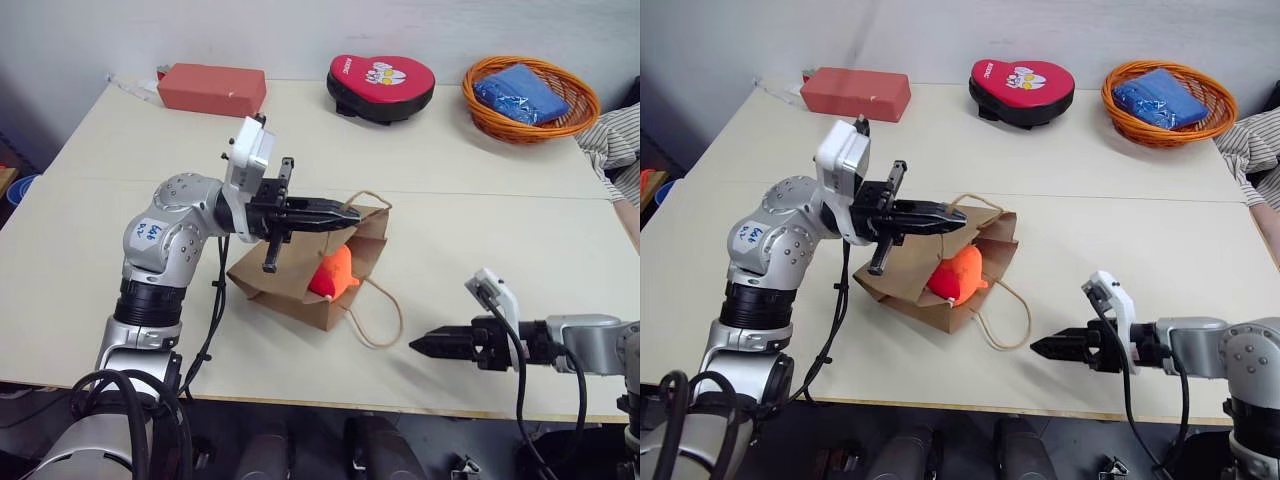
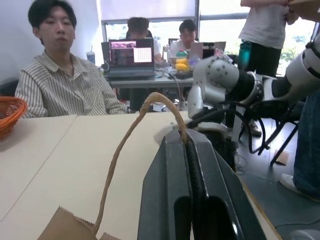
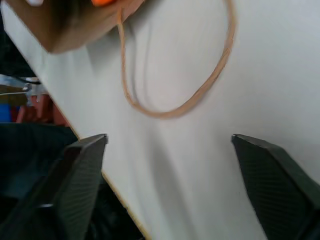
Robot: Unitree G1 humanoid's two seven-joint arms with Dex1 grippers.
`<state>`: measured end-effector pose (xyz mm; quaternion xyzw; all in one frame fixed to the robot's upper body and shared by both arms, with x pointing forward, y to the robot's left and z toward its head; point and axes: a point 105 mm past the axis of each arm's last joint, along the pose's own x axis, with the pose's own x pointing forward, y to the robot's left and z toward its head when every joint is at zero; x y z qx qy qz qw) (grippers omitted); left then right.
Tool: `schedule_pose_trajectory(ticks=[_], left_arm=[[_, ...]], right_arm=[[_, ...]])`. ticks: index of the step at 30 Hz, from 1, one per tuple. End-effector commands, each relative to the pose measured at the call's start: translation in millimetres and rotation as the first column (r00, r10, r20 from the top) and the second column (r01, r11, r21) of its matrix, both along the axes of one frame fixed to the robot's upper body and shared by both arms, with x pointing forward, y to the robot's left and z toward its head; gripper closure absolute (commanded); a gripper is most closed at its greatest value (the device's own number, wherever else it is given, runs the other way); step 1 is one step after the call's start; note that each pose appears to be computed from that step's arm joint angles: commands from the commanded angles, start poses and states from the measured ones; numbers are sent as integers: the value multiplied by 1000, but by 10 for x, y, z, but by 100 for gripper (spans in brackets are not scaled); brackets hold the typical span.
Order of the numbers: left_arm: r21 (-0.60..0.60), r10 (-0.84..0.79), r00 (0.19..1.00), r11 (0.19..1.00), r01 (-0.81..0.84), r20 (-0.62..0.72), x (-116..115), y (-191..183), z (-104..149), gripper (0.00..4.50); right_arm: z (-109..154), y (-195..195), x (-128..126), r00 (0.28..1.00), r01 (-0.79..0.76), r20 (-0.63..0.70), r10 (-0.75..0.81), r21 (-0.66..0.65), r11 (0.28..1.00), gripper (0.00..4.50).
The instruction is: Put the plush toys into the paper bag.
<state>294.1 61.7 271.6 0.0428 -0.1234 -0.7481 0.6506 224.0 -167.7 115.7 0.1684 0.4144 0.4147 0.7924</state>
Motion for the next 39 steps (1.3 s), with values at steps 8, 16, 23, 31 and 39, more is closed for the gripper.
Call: schedule_pose_trajectory(ticks=[8,16,23,31,39], left_arm=[[-39,7,999,999,-5,52,-60,62,196,450],[-17,9,999,1000,-8,44,-75,69,155,450],[-5,14,999,1000,-14,47,-73,79,130,450],[-21,31,997,999,-30,71,-33,78,162,450],[-102,148,976,986,-133,159,186,158,369,450]], right_arm=[[38,338,124,992,117,-68,-102,295,948,3],[96,410,506,941,339,-131,-313,327,882,94],[193,407,481,940,342,-130,-317,354,870,337],[839,163,471,955,202,107,-277,452,869,448],[1540,85,593,915,77,313,-255,483,872,448]])
